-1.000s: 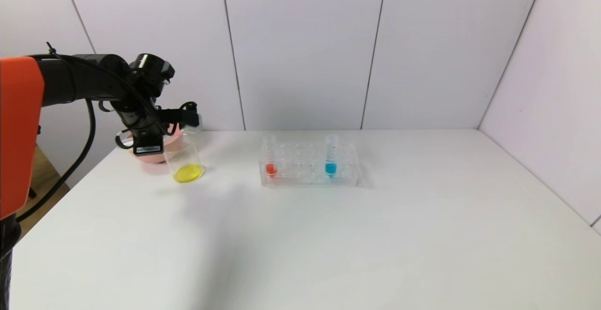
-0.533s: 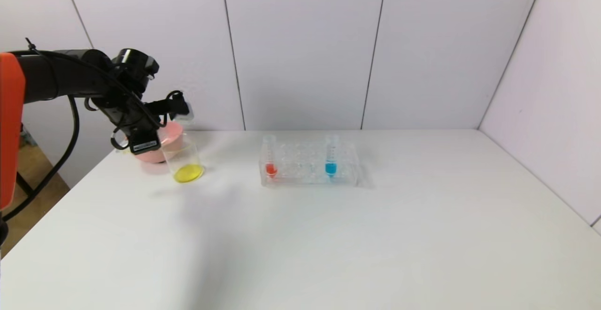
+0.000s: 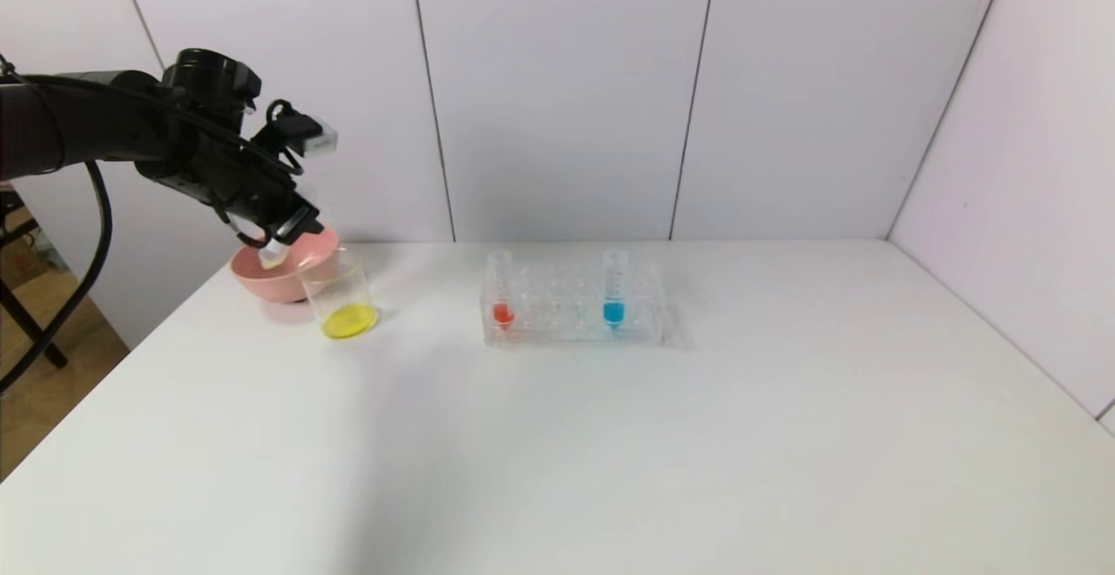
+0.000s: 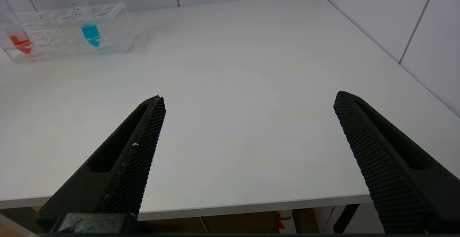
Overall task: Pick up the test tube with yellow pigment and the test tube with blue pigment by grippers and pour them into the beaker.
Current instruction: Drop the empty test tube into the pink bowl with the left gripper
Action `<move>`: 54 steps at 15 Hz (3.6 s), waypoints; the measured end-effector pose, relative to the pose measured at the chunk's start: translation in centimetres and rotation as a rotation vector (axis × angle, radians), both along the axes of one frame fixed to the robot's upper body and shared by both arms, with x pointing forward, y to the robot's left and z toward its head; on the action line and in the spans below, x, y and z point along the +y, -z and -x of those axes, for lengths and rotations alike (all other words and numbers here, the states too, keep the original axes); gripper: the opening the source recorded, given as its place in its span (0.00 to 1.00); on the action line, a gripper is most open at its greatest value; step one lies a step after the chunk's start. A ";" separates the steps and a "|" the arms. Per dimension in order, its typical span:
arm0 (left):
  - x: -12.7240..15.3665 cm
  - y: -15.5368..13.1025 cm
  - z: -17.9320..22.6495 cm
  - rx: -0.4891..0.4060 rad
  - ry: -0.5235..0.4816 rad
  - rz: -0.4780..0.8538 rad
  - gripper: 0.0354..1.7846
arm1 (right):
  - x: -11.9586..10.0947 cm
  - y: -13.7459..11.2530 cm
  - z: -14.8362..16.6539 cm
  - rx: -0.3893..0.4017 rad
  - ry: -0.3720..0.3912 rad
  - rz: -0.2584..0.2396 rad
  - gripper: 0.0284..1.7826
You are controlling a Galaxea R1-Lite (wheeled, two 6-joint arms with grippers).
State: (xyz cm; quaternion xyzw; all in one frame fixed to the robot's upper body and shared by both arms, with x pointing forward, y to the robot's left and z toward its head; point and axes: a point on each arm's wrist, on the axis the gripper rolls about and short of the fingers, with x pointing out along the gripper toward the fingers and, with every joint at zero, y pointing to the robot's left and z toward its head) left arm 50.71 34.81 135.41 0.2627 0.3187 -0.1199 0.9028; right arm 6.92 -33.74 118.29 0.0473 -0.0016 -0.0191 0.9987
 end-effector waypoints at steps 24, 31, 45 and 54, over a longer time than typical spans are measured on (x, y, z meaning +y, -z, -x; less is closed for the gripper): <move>4.3 -0.7 -4.4 -0.437 -0.260 0.469 0.29 | 0.0 0.0 0.0 0.000 0.000 0.000 0.96; 4.4 1.2 -5.0 -0.372 -0.244 0.484 0.29 | 0.0 0.0 0.0 0.000 0.000 0.000 0.96; 6.2 1.9 -4.1 -0.329 -0.297 0.459 0.85 | 0.0 0.0 0.0 0.000 0.000 0.000 0.96; 3.3 -4.6 -2.5 -0.621 -0.323 0.402 1.00 | 0.0 0.0 0.0 0.000 0.000 0.000 0.96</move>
